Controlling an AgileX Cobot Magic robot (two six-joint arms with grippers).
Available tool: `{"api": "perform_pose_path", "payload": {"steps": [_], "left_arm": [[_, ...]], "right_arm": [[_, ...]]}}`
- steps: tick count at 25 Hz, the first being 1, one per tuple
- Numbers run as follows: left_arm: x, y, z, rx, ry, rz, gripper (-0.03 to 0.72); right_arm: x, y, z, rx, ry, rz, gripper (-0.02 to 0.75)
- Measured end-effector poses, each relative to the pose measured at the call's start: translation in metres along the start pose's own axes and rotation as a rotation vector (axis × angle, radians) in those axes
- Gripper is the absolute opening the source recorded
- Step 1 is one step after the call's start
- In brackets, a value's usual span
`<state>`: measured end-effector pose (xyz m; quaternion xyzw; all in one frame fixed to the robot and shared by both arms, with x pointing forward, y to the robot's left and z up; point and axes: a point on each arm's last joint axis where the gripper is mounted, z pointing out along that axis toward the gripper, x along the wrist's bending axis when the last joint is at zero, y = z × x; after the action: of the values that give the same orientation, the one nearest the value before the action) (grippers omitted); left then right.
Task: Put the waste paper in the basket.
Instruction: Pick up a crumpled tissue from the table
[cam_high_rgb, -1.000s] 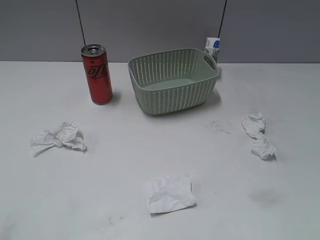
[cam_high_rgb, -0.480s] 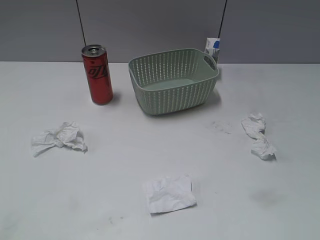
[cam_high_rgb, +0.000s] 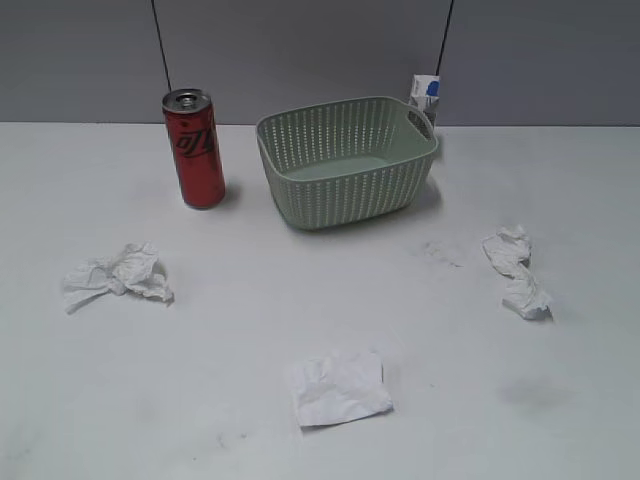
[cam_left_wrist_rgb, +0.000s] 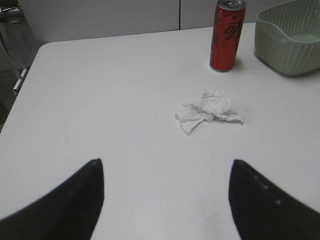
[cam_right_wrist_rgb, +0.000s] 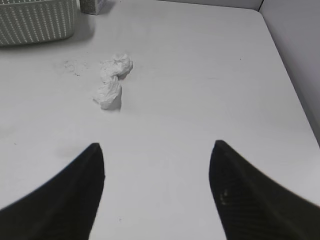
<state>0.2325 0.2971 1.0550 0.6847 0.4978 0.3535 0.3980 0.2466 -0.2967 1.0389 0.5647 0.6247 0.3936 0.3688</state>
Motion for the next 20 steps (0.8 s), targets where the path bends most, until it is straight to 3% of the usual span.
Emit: {"api": "perform_pose_path", "payload": {"steps": [10,15,20], "left_arm": [[0.001,0.004,-0.001,-0.016,0.003,0.0,0.59],[0.005,0.033,0.005,-0.116,0.021,-0.003,0.59],[0.01,0.058,0.033,-0.108,0.026,-0.012,0.59]], "right_arm": [[0.0,0.0,0.0,0.0,0.0,0.0,0.498],[0.0,0.0,0.0,0.0,0.0,0.0,0.498],[0.0,0.0,0.0,0.0,0.0,0.0,0.498]]}}
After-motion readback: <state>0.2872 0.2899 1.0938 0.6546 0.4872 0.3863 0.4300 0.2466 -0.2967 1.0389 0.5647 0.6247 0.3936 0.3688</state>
